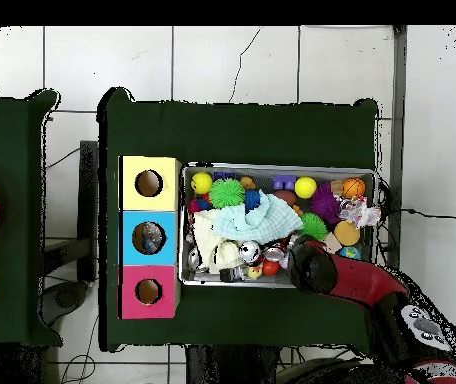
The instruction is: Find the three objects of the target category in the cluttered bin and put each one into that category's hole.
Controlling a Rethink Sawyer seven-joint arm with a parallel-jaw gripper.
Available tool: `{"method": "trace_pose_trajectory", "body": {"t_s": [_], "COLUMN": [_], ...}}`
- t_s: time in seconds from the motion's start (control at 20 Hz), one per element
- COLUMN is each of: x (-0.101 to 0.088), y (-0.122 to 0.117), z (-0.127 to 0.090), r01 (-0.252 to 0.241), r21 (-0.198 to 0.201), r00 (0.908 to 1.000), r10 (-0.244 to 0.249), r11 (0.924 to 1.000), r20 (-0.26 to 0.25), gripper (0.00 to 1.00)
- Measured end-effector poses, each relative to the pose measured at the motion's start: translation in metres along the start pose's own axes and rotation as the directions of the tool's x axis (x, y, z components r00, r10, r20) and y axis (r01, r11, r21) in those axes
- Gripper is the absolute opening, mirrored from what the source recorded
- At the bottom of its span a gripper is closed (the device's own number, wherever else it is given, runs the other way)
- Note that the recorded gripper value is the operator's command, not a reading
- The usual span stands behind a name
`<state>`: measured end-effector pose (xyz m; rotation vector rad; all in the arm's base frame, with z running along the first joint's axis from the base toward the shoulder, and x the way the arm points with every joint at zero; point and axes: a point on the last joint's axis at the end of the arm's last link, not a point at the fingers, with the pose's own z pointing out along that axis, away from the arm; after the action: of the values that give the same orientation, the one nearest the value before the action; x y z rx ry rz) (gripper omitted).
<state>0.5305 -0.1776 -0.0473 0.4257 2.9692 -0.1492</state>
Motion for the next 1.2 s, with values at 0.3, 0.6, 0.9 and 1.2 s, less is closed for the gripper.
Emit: {"method": "trace_pose_trajectory", "body": {"t_s": [0.3, 0.6, 0.9, 1.2], "x": [0.010, 0.006, -0.006, -0.019], "y": [-0.003, -0.007, -0.024, -0.042], "z": [0.011, -0.001, -0.043, -0.069], "r01": [0.000, -0.001, -0.009, -0.031], "r21": [0.008, 0.018, 0.058, 0.084], "r00": [0.9997, 0.9994, 0.9956, 0.9937], "r10": [0.000, 0.001, 0.015, 0.040], "r11": [1.0000, 0.9998, 0.9982, 0.9960], "r20": [-0.024, -0.036, -0.093, -0.105], "gripper": [1.00, 1.00, 1.00, 1.00]}}
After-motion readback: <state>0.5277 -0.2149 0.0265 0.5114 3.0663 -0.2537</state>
